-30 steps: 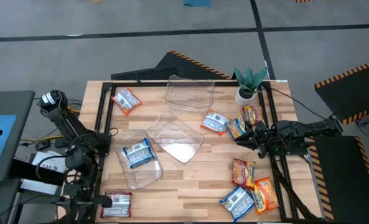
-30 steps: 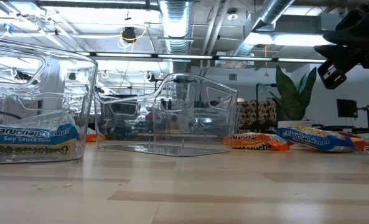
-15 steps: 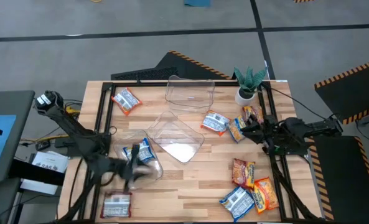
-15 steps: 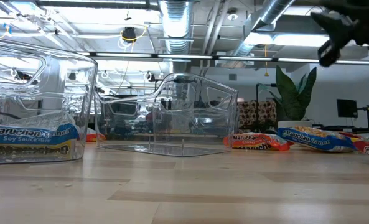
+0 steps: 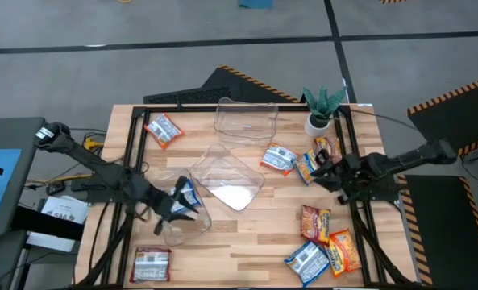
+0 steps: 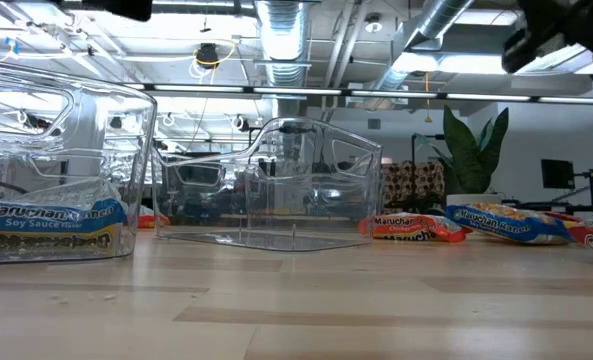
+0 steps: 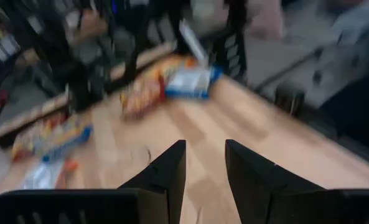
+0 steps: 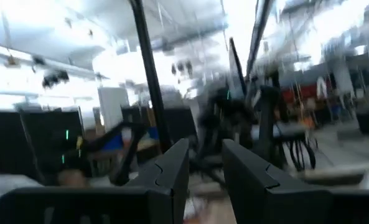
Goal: Sort Maruchan noodles
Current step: Put the bottom right red noodle pack into the top transparent bin
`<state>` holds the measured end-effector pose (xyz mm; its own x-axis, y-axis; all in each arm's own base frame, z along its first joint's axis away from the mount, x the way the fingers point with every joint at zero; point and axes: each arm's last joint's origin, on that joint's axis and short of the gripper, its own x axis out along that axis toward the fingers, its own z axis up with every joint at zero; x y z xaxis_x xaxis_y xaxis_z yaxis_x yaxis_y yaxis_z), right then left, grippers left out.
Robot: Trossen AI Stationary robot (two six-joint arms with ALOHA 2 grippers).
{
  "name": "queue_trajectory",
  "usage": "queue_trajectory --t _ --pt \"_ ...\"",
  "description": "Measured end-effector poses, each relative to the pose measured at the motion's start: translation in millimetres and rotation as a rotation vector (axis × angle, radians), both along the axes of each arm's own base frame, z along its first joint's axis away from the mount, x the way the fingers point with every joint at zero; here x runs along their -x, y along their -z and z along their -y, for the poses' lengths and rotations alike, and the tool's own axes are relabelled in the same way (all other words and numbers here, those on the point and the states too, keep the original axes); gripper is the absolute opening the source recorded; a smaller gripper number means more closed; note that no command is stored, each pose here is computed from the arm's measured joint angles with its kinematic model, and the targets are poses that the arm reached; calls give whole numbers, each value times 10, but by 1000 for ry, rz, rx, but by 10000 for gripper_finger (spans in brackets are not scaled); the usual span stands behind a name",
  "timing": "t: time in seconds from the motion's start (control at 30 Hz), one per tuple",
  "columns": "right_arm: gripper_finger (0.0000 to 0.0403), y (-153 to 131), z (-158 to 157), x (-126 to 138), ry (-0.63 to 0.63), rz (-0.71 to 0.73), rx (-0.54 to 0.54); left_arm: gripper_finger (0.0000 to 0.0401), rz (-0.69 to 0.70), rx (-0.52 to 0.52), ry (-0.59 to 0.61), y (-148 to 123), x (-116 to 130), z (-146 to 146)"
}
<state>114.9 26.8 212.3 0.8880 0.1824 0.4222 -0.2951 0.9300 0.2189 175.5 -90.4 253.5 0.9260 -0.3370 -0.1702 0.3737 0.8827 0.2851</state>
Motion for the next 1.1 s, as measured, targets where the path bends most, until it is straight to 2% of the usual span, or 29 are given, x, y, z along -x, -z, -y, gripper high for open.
queue_trajectory --t 0.17,0.27,0.37,0.43,0.5,0.6,0.7,0.77,0.83,0.97,1.1 --pt "123 -230 -132 -323 -33 -42 13 102 123 112 42 -116 264 -191" --pt "123 -334 -251 -598 -56 -149 43 102 167 172 36 -115 402 -267" --pt "123 -375 -360 -867 -59 -256 110 102 201 201 35 -100 499 -315" --pt "123 -427 -410 -1043 -26 -264 163 102 216 215 36 -109 538 -333" --pt "123 -470 -445 -1211 -2 -297 167 102 211 225 36 -111 555 -342" --pt "123 -489 -478 -1375 -45 -529 156 102 191 244 34 -99 556 -342" --pt "123 -548 -509 -1351 -88 -951 33 102 169 259 31 -82 547 -338" --pt "123 -525 -578 -1271 -54 -1223 -91 102 160 255 29 -71 537 -334" --pt "123 -442 -674 -1194 -7 -1425 -163 102 158 254 29 -68 534 -332" --pt "123 -269 -875 -1154 71 -1598 -325 102 156 262 24 -69 534 -333" --pt "123 32 -953 -1164 269 -1784 -471 102 154 264 23 -69 534 -334"
